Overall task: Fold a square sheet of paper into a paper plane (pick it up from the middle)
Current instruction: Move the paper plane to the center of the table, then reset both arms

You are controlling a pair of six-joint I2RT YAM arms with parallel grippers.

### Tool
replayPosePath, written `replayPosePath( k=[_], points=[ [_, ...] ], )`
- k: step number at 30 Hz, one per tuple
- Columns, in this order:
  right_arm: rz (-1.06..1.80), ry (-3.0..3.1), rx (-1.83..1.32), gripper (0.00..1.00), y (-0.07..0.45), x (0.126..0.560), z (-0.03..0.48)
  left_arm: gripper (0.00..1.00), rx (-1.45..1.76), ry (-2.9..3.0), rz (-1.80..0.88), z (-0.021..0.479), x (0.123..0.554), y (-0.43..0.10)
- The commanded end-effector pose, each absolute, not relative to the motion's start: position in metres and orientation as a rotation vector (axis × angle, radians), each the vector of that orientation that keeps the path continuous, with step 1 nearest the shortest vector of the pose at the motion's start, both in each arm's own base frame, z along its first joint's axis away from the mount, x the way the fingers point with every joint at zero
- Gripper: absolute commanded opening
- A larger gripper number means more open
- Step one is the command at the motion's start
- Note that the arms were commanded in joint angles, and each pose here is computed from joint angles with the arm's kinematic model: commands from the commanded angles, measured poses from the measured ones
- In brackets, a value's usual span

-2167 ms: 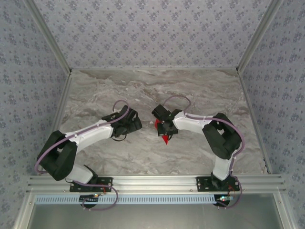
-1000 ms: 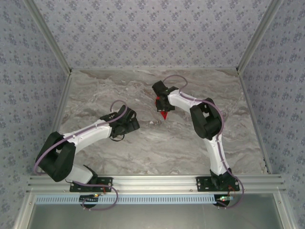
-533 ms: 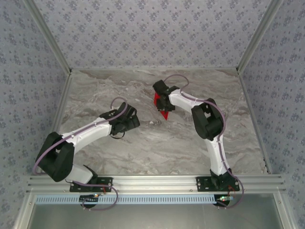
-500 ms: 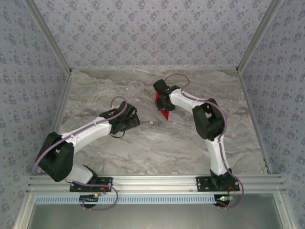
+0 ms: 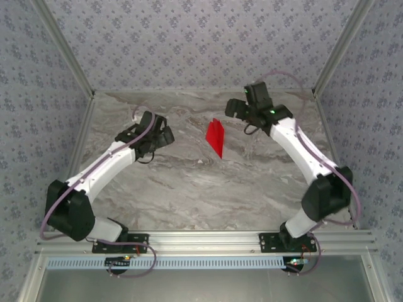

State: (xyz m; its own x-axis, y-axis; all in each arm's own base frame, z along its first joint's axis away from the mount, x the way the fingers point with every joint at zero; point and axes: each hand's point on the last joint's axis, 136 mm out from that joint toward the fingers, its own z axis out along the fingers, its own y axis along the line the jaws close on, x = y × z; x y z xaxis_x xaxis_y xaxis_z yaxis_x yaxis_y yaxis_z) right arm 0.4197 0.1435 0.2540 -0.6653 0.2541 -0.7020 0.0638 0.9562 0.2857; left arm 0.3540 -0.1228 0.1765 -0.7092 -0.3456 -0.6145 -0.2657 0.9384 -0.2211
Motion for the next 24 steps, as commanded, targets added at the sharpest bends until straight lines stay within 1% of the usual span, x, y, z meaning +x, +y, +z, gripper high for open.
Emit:
replayPosePath(
  k=[1, 6, 11, 14, 17, 21, 24],
  points=[
    [0.106, 2.158, 0.307, 1.0, 0.086, 0.412, 0.263, 0.99, -0.392, 2.311, -0.037, 0.204, 0.359, -0.087],
    [-0.165, 2.07, 0.47, 1.0, -0.004, 0.377, 0.24, 0.99, -0.466, 2.179, 0.038, 0.207, 0.357, -0.037],
    [-0.292, 2.019, 0.579, 1.0, -0.059, 0.348, 0.195, 0.99, -0.552, 2.06, 0.2, 0.19, 0.342, 0.014],
    [-0.342, 1.967, 0.586, 1.0, -0.075, 0.337, 0.173, 0.99, -0.511, 1.991, 0.311, 0.176, 0.333, 0.032],
    [-0.383, 1.967, 0.573, 1.0, -0.082, 0.328, 0.146, 0.99, -0.509, 1.94, 0.365, 0.163, 0.323, 0.046],
    [-0.362, 1.99, 0.515, 1.0, -0.079, 0.331, 0.118, 0.99, -0.502, 1.957, 0.404, 0.141, 0.318, 0.061],
    [-0.337, 1.979, 0.457, 1.0, -0.073, 0.338, 0.106, 0.99, -0.469, 1.947, 0.371, 0.127, 0.324, 0.064]
  ],
)
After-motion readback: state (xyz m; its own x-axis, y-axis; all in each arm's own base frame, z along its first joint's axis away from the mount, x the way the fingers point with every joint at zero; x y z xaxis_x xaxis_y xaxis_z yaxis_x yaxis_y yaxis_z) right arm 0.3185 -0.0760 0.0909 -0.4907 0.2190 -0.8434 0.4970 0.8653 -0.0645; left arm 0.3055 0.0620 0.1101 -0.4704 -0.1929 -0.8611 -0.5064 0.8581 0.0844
